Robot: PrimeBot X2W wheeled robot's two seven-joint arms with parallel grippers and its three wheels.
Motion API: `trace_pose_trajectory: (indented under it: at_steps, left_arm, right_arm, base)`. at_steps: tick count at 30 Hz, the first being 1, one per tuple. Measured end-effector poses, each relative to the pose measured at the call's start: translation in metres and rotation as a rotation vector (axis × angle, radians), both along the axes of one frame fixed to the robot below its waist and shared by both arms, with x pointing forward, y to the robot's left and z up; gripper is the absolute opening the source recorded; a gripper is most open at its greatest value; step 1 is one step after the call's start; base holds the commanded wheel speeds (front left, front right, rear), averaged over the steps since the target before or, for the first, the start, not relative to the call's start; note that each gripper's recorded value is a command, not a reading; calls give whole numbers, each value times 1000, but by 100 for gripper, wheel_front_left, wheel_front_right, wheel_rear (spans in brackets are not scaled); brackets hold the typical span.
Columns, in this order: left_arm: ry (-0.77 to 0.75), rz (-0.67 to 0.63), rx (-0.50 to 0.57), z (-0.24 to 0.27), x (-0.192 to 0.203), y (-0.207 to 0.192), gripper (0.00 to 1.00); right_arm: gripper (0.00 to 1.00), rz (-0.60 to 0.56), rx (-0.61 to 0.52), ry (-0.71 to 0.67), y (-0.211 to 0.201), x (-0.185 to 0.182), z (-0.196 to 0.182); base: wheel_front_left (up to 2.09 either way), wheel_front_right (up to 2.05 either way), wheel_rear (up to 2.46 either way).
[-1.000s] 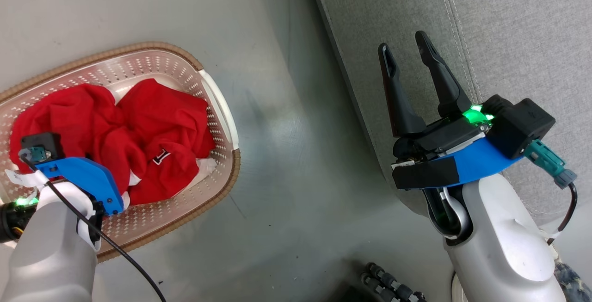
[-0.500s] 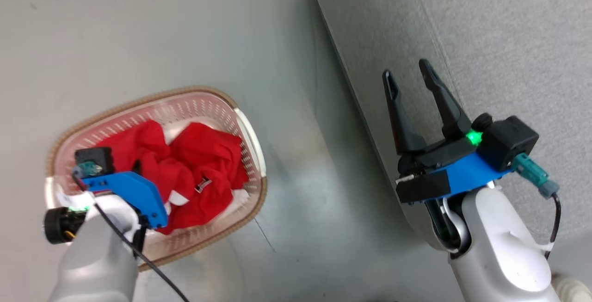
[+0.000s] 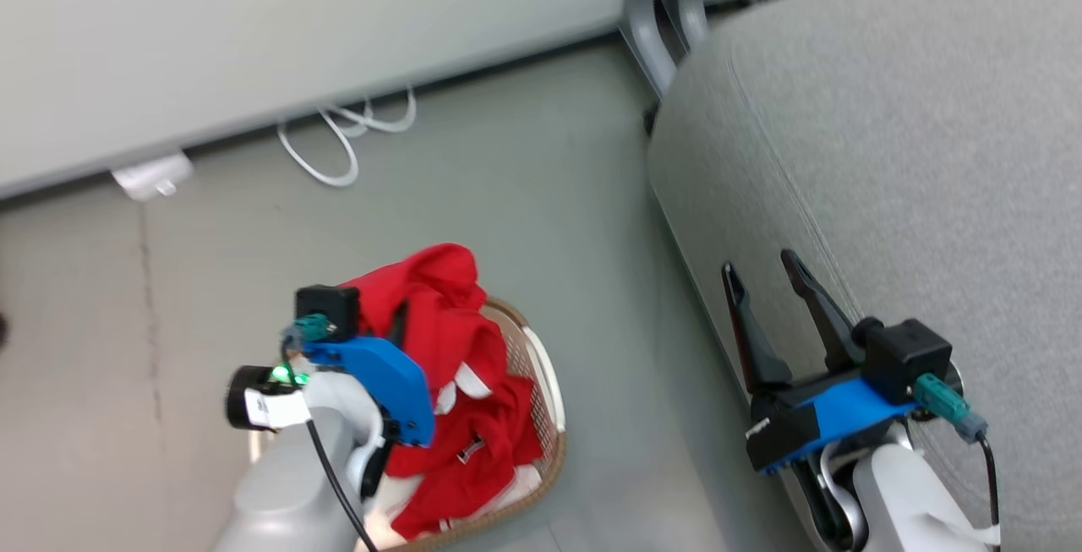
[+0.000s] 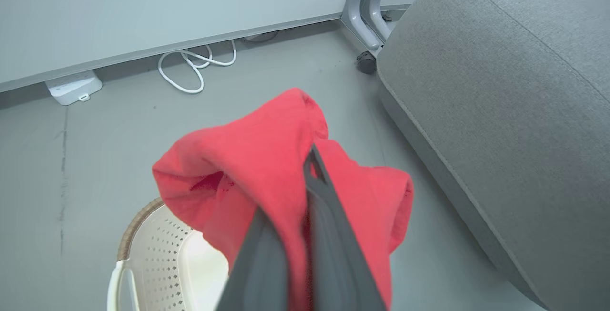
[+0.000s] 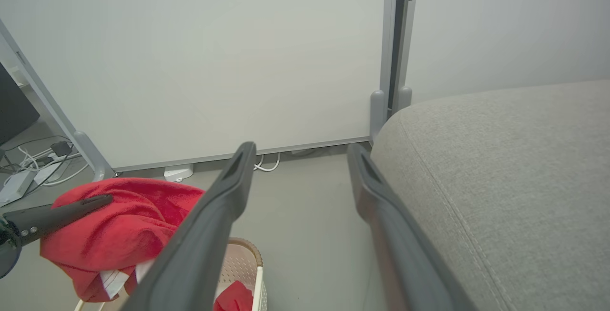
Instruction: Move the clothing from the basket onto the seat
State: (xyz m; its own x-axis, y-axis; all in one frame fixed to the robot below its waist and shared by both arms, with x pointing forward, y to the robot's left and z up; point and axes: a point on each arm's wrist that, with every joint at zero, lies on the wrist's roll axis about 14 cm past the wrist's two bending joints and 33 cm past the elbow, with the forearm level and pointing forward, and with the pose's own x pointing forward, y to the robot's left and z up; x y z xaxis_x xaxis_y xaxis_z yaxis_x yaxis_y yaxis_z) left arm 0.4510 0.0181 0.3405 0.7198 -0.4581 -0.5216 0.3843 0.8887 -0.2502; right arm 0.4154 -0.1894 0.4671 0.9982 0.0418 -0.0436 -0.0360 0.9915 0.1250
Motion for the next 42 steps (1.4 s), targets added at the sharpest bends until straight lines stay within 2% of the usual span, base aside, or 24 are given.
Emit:
trace_pose_trajectory:
  at_steps: [9,23,28,38,42]
  left_arm:
    - [-202,-120,-129,99,-28,-38,0]
    - [-434,-266,-253,210,-49,-87,0]
    - [-448,-292,-280,223,-55,-99,0]
    - [-412,-325,-283,214,-62,-108,0]
    - [-406,-338,-270,209,-64,-110,0]
  right_arm:
    - [100,60,9,-62,24,-27,26]
    - [100,175,9,-104,63,-42,47]
    - [100,183,10,-101,65,-44,47]
    - [100,206,16,-72,73,-45,40]
    - [100,243,-30,-45,83,-40,37]
  base:
    - [0,0,0]
    - [0,0,0]
    - [0,0,0]
    - [0,0,0]
    - [0,0,0]
